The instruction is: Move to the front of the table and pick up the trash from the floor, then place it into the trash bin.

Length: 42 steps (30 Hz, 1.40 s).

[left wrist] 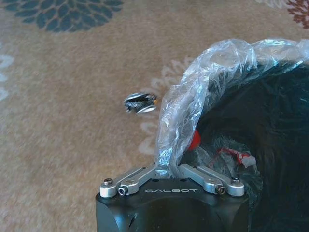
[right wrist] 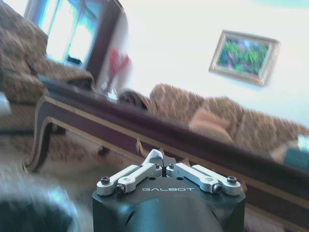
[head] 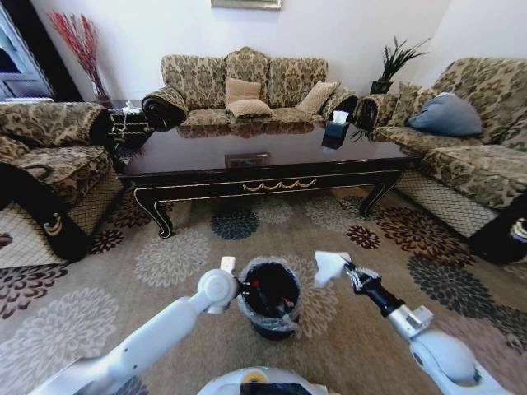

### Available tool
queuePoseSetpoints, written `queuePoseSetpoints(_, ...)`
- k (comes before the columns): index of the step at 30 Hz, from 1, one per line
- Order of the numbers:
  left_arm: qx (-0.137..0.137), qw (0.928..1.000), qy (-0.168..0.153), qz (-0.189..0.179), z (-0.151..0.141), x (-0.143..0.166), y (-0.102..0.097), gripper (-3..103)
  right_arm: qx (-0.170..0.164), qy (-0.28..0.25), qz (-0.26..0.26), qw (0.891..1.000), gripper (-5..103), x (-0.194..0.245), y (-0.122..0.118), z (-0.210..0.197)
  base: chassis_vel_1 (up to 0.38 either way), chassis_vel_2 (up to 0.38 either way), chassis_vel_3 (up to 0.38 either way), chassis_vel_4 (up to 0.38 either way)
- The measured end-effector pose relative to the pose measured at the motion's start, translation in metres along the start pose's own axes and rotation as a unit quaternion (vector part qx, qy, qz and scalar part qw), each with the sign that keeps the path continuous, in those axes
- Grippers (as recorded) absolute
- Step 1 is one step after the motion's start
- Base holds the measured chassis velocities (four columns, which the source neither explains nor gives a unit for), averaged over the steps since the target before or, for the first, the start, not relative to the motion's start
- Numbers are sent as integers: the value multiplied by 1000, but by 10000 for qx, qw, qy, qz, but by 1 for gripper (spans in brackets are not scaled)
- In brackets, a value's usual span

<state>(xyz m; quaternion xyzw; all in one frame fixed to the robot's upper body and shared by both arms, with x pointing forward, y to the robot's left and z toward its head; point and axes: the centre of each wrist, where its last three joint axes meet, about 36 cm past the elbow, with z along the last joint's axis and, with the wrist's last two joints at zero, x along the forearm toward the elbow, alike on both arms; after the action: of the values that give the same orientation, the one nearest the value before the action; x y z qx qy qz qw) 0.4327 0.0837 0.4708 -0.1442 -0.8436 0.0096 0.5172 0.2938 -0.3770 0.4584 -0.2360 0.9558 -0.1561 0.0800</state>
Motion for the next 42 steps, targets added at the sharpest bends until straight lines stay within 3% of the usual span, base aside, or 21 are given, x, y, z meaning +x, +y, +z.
queuePoseSetpoints(6,-178,9998,40,20,-23,-12,-19,0,68,-417,-270,9987,0,-14,17,-39,0,0,0,0)
queuePoseSetpoints(13,-303,9995,-26,46,-51,-13,-33,0,214,-369,-462,9980,0,-12,33,-39,0,0,0,0)
queuePoseSetpoints(19,-558,9981,-170,208,-65,1,-56,0,741,-80,-638,9952,0,-6,32,-7,0,0,0,0)
queuePoseSetpoints(22,-624,9976,-178,244,-65,4,-60,0,944,-42,-676,9932,0,-6,28,1,0,0,0,0)
queuePoseSetpoints(26,-689,9971,-171,269,-62,6,-63,0,1573,-138,-912,9832,0,-6,21,12,0,0,0,0)
queuePoseSetpoints(28,-691,9971,-170,268,-62,6,-64,0,1676,-162,-956,9811,0,-6,20,13,0,0,0,0)
queuePoseSetpoints(30,-700,9970,-168,290,-61,7,-65,0,2458,-359,-1276,9602,0,-8,11,18,0,0,0,0)
queuePoseSetpoints(32,-709,9969,-167,303,-60,7,-66,0,3074,-491,-1561,9374,11,-10,3,20,0,0,0,0)
queuePoseSetpoints(33,-715,9968,-163,309,-59,7,-67,0,3436,-579,-1743,9210,16,-12,-1,20,0,0,0,0)
queuePoseSetpoints(34,-715,9968,-163,309,-59,7,-67,0,3436,-579,-1743,9210,16,-12,-1,20,0,0,0,0)
queuePoseSetpoints(35,-721,9968,-160,312,-59,8,-67,0,3687,-634,-1855,9086,16,-13,-4,19,0,0,0,0)
queuePoseSetpoints(37,-723,9968,-144,314,-57,7,-68,0,4250,-783,-2028,8787,27,-18,-12,15,0,0,0,0)
queuePoseSetpoints(39,-721,9968,-124,317,-56,6,-67,0,4607,-843,-2128,8575,37,-21,-17,12,0,0,0,0)
queuePoseSetpoints(40,-721,9968,-124,317,-56,6,-67,0,4607,-843,-2128,8575,37,-21,-17,12,0,0,0,0)
queuePoseSetpoints(42,-724,9968,-111,307,-54,6,-67,0,4820,-848,-2161,8448,43,-23,-20,9,0,0,0,0)
